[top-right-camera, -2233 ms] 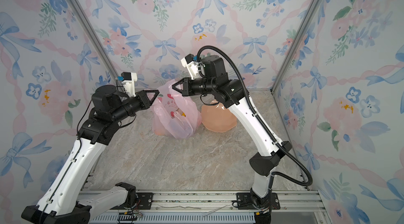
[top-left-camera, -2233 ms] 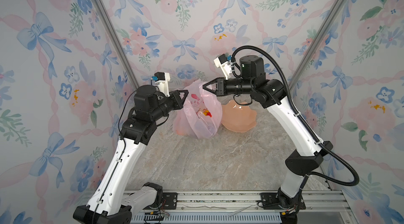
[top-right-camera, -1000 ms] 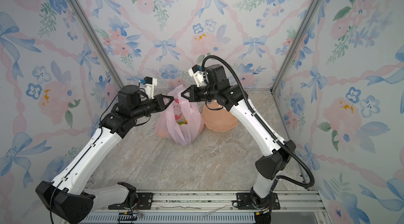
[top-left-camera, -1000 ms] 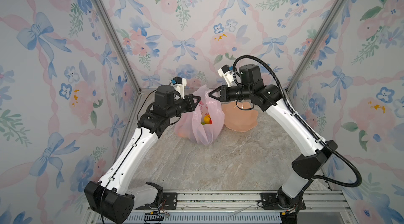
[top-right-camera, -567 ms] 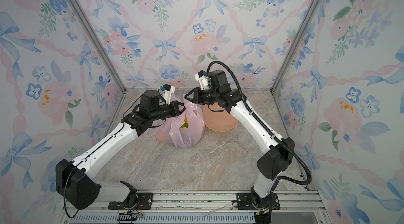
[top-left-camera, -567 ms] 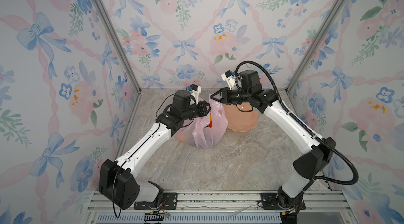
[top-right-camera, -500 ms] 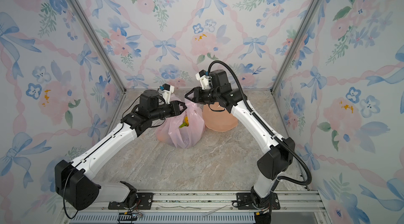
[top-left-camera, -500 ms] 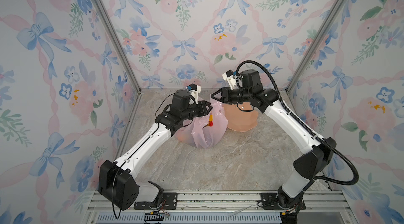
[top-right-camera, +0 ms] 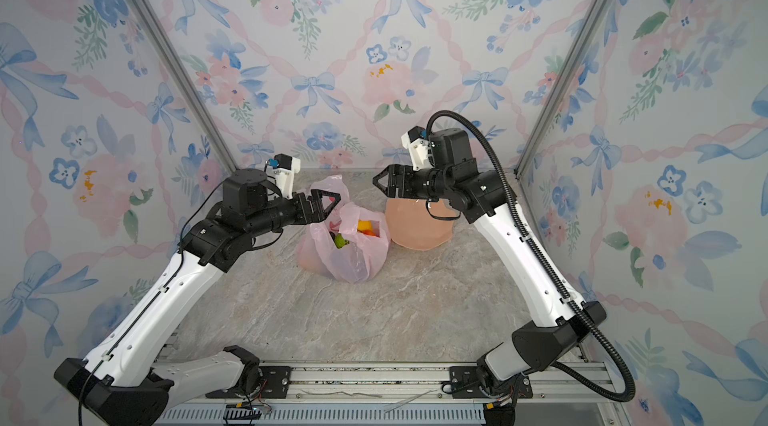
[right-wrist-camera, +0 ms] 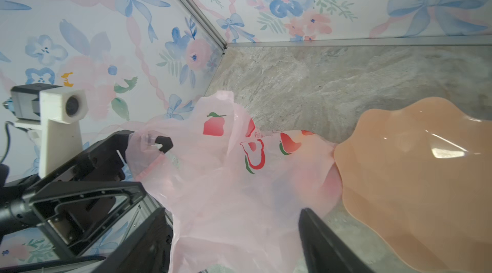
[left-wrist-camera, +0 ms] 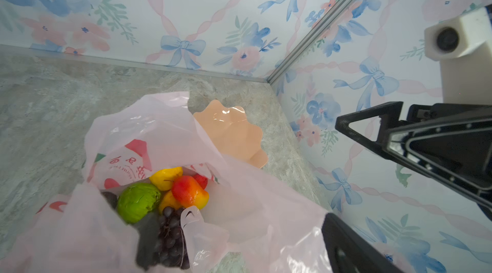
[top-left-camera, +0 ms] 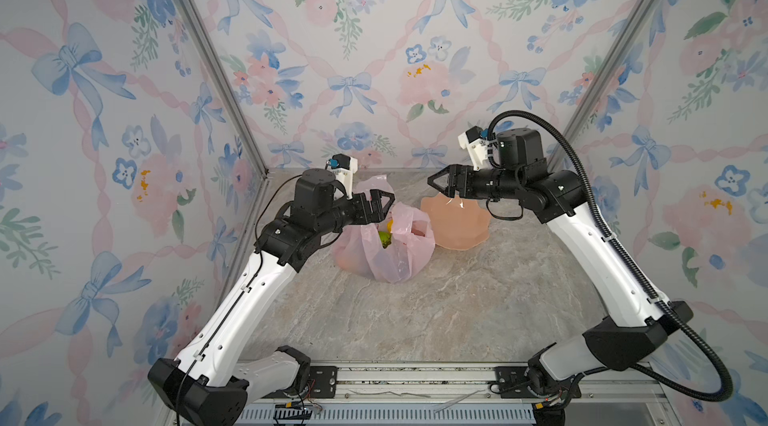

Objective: Place the fruits into the plastic bag
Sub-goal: Place the plastic bag at the center of the table.

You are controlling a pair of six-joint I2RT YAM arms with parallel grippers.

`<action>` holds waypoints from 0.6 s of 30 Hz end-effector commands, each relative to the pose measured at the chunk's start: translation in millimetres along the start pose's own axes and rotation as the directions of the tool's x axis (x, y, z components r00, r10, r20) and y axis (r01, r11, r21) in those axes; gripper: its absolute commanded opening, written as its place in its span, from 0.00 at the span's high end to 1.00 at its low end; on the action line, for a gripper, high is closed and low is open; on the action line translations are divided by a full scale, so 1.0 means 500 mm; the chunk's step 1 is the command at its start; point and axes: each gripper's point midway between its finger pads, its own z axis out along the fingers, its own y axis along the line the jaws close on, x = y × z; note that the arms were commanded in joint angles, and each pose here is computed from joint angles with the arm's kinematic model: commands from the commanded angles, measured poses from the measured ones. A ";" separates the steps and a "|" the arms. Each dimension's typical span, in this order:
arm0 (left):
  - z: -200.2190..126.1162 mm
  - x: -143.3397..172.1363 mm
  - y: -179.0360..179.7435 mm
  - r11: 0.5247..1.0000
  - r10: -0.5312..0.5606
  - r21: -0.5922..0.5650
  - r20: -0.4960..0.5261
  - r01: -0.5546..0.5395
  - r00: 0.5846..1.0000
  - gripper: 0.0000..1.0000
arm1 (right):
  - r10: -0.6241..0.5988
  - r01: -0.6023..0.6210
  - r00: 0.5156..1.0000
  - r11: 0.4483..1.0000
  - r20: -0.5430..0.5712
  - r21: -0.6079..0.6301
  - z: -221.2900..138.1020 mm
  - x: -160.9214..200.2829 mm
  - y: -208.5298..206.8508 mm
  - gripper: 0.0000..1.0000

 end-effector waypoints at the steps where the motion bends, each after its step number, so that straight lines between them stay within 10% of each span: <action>1: -0.037 0.033 0.049 0.988 0.050 -0.140 -0.083 -0.062 0.995 0.02 | -0.016 0.017 1.000 0.992 -0.011 0.121 -0.049 0.013 -0.047 0.19; 11: -0.104 0.067 0.093 0.962 0.081 -0.242 -0.199 -0.129 0.977 0.02 | 0.056 -0.073 0.996 0.956 0.067 0.283 -0.133 0.010 -0.158 0.13; 18: -0.129 0.085 0.010 0.998 0.057 0.001 -0.232 -0.059 0.971 0.02 | 0.099 -0.125 0.991 0.919 0.086 0.375 -0.156 0.021 -0.229 0.05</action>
